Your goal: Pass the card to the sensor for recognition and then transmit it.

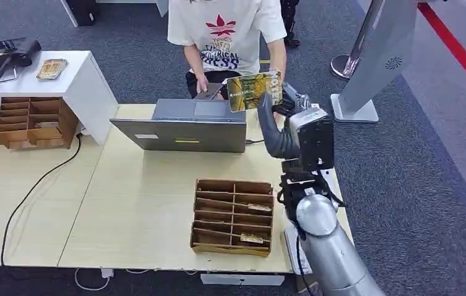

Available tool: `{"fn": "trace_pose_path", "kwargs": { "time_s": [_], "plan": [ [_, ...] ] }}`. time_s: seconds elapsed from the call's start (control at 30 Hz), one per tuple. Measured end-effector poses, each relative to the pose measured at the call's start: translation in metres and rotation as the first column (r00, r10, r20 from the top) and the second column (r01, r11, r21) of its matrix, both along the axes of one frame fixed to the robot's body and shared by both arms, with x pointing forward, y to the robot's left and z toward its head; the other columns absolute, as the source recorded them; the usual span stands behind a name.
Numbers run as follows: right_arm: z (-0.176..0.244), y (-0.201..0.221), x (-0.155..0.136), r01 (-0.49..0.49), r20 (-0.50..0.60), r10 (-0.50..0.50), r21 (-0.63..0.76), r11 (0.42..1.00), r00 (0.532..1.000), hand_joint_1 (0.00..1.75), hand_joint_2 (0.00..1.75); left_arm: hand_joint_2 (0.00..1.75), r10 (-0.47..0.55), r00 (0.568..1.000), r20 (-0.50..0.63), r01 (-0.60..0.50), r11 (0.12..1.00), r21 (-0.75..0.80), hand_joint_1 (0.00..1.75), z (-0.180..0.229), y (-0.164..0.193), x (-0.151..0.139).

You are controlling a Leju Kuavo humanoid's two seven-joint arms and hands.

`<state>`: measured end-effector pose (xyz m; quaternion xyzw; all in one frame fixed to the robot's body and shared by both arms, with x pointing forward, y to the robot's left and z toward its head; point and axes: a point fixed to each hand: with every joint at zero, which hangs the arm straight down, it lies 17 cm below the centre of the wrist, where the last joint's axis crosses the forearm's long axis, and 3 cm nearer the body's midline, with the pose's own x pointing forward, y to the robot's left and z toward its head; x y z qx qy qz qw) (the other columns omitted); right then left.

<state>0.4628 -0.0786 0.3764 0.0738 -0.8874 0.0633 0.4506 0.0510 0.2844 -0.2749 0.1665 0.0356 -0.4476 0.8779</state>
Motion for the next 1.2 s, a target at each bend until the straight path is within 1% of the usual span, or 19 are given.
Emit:
{"fn": "trace_pose_path", "kwargs": {
  "time_s": [0.17,0.4,0.57,0.63,0.77,0.9,1.03,1.2],
  "plan": [
    [-0.039,-0.030,-0.009,0.006,-0.072,-0.002,0.060,0.998,0.997,1.75,1.75,1.75,0.041,0.999,-0.001,-0.041,0.999,-0.004,0.00,-0.001,0.000,-0.004],
    [-0.094,-0.067,-0.025,0.068,-0.166,-0.056,0.067,0.995,0.985,1.75,1.75,1.75,0.081,0.997,-0.004,-0.081,0.997,-0.004,0.00,-0.001,0.001,-0.008],
    [-0.123,-0.079,-0.036,0.089,-0.226,-0.074,0.056,0.995,0.971,1.75,1.75,1.75,0.107,0.994,-0.006,-0.107,0.994,-0.005,0.00,-0.001,0.001,-0.010],
    [-0.140,-0.082,-0.045,0.094,-0.260,-0.079,0.044,0.995,0.962,1.75,1.75,1.75,0.128,0.992,-0.008,-0.128,0.992,-0.006,0.00,-0.001,0.001,-0.011],
    [-0.177,-0.093,-0.075,0.119,-0.325,-0.102,0.034,0.992,0.940,1.75,1.75,1.75,0.169,0.986,-0.011,-0.169,0.986,-0.007,0.00,-0.001,0.000,-0.014],
    [-0.203,-0.109,-0.100,0.151,-0.384,-0.131,0.025,0.988,0.914,1.75,1.75,1.75,0.198,0.980,-0.016,-0.199,0.980,-0.008,0.00,-0.001,-0.001,-0.018],
    [-0.219,-0.121,-0.120,0.173,-0.425,-0.153,0.008,0.985,0.892,1.75,1.75,1.75,0.220,0.975,-0.021,-0.221,0.975,-0.007,0.00,-0.002,-0.001,-0.022],
    [-0.233,-0.137,-0.136,0.200,-0.462,-0.189,-0.025,0.979,0.866,1.75,1.75,1.75,0.238,0.971,-0.025,-0.238,0.971,-0.008,0.00,-0.002,-0.003,-0.024]
  ]
}}
